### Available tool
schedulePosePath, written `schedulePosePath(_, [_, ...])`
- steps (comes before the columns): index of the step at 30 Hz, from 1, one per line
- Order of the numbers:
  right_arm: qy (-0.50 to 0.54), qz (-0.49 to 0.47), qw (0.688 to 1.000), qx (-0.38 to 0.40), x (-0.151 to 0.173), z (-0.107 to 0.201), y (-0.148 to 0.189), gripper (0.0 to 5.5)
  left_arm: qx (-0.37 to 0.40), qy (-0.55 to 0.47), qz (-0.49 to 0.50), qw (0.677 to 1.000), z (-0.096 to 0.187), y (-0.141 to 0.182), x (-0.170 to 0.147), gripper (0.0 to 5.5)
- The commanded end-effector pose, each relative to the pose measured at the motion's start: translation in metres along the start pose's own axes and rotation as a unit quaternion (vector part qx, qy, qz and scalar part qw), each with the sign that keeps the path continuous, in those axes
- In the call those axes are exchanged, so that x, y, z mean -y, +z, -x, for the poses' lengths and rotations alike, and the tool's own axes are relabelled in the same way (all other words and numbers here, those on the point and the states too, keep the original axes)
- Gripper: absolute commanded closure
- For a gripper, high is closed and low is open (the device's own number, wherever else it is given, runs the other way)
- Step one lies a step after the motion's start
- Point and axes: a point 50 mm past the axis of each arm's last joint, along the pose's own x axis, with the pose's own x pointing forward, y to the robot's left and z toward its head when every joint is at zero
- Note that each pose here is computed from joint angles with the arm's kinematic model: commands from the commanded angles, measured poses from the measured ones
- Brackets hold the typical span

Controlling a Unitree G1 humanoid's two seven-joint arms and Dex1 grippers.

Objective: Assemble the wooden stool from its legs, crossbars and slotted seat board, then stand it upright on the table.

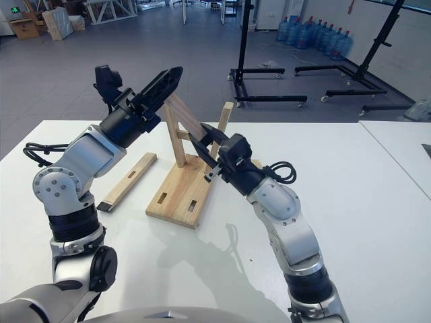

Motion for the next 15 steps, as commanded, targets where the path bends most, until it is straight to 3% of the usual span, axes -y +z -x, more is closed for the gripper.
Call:
schedulePosePath(1, [-0.002,0.001,1.0,-0.008,-0.0007,0.0025,-0.0011,4.21,-0.003,0.013,-0.008,1.0,0.0038,0.0007,-0.0041,3.64])
schedulePosePath(10, [-0.021,0.014,1.0,-0.011,0.0022,0.0023,-0.0022,4.21,-0.001,0.013,-0.014,1.0,0.0069,0.0046,-0.0024,5.07])
schedulePosePath(15, [-0.019,0.012,1.0,-0.016,0.0008,0.0022,-0.0042,4.21,0.001,0.012,-0.015,1.0,0.006,0.004,-0.0013,5.1])
